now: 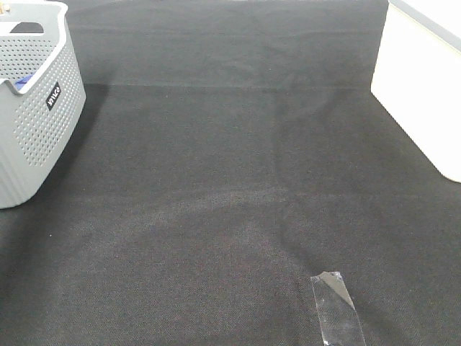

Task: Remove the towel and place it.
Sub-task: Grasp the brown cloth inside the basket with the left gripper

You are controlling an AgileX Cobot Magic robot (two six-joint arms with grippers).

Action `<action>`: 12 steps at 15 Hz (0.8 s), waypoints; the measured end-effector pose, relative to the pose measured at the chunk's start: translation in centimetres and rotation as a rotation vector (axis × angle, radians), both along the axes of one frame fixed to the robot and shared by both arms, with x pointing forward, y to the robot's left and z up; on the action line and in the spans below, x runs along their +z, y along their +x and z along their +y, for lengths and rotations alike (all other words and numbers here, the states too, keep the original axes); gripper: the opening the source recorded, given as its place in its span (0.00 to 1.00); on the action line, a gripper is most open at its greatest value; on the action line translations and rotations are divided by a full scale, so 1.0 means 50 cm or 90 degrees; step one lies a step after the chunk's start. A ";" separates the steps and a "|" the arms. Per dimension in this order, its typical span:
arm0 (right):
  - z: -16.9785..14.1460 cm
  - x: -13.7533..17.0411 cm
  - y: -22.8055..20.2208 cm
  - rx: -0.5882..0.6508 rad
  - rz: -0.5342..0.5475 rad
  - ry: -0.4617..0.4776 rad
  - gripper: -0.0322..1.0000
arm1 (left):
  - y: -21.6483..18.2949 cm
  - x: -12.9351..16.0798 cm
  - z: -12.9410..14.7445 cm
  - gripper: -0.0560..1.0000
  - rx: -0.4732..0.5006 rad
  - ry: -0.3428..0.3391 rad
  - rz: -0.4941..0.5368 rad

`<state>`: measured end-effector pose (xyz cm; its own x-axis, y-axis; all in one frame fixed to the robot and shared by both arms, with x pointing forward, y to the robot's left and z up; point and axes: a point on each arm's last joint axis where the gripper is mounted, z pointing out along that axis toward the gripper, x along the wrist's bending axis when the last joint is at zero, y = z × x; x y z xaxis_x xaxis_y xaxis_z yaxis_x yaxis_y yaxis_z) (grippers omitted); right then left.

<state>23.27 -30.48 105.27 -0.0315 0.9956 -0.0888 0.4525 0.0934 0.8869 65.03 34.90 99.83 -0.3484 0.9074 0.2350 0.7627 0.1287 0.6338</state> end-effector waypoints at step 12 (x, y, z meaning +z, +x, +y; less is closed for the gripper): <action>0.000 0.000 0.000 0.000 0.000 0.000 0.73 | 0.003 0.004 0.002 0.05 0.034 -0.014 -0.035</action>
<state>23.27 -30.48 105.27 -0.0315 0.9956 -0.0888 0.4525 0.0934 0.8869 65.20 35.03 100.04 -0.4081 0.8919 0.1950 0.7186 0.1822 0.6711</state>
